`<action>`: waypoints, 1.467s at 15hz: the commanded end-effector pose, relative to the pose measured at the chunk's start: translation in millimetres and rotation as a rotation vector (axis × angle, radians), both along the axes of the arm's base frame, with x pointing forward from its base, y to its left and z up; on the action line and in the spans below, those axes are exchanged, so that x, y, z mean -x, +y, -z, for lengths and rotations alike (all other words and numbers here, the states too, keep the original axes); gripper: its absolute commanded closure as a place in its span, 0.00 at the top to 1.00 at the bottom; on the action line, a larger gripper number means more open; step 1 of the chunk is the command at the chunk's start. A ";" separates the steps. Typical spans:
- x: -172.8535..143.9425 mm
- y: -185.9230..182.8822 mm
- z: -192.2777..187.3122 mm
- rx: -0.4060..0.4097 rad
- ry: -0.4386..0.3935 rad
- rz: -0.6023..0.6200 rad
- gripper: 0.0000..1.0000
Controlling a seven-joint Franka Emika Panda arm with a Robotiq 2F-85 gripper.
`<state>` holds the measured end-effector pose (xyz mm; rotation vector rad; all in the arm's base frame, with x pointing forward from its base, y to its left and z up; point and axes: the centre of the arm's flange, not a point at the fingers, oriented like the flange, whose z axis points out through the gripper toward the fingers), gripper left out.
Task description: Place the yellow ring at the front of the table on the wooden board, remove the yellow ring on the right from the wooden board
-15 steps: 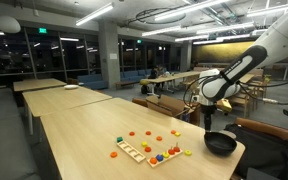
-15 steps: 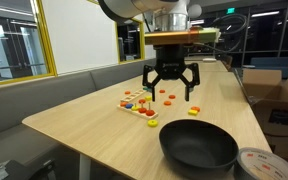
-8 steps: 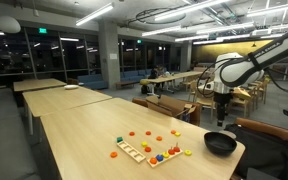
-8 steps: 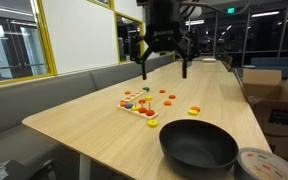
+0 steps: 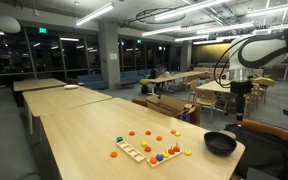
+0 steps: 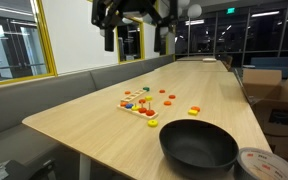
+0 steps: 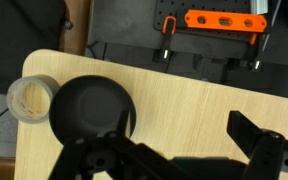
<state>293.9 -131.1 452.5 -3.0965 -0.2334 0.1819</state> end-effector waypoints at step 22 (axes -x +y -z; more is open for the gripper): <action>46.0 48.0 -45.2 -0.001 0.039 0.151 1.00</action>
